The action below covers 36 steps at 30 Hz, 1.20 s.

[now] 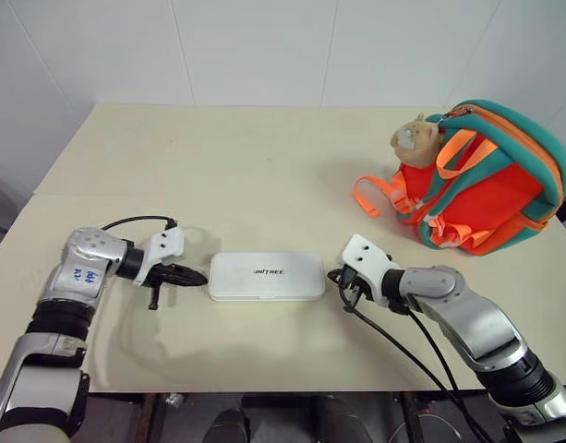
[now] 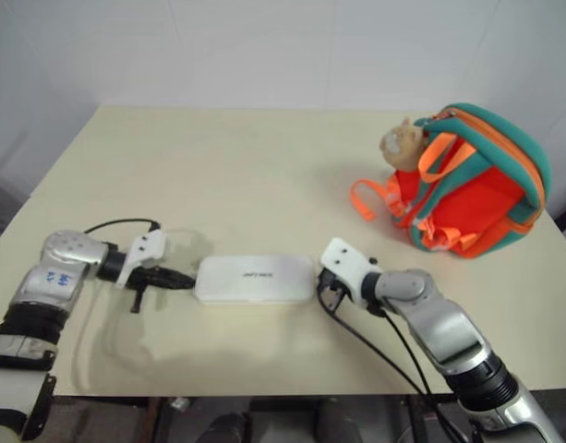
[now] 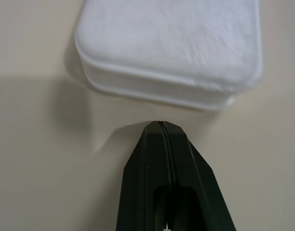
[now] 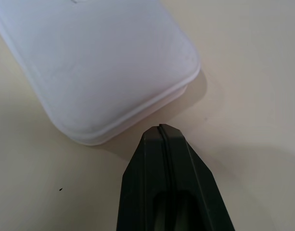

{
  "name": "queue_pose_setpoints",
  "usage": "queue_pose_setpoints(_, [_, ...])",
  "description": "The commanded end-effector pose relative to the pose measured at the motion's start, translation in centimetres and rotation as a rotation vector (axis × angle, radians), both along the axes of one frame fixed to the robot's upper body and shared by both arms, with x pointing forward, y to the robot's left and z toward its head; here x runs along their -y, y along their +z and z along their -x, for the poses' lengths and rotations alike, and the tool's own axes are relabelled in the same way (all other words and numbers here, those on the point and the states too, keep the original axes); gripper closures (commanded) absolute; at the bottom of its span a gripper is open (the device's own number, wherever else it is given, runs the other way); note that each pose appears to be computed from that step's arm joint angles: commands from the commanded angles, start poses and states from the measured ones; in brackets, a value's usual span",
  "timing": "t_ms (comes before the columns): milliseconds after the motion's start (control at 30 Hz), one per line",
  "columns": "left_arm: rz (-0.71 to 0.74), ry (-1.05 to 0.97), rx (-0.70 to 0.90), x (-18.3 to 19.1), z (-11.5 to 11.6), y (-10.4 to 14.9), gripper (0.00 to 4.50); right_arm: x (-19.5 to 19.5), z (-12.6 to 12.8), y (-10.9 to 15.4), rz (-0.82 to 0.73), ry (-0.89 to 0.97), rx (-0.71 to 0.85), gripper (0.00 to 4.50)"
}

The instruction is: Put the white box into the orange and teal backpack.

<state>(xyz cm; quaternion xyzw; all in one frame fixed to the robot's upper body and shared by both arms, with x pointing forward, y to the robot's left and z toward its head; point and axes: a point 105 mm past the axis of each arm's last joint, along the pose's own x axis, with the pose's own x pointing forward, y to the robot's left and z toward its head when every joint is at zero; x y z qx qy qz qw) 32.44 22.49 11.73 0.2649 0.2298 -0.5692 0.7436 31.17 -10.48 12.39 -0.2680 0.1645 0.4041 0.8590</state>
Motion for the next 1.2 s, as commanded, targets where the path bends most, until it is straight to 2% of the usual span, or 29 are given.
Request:
queue_pose_setpoints(33, [-0.029,0.040,-0.054,-1.5,1.2,-0.6,4.50,-0.1,0.1,1.4,-0.014,0.025,0.059,4.38])
queue_pose_setpoints(100, [-0.018,0.050,-0.044,-1.6,1.3,-0.3,4.50,-0.2,0.0,1.5,-0.016,0.030,0.061,4.38])
queue_pose_setpoints(267, [0.092,0.059,0.062,-0.4,0.0,1.5,4.50,-0.5,-0.3,1.5,-0.017,0.043,0.066,4.38])
queue_pose_setpoints(500, [0.123,0.034,0.086,1.1,-1.0,1.0,4.50,-0.9,-0.4,1.6,-0.019,0.059,0.066,4.38])
queue_pose_setpoints(1200, [0.131,-0.118,0.032,4.5,0.5,1.4,4.50,-0.7,1.7,1.4,0.019,0.141,0.011,4.38])
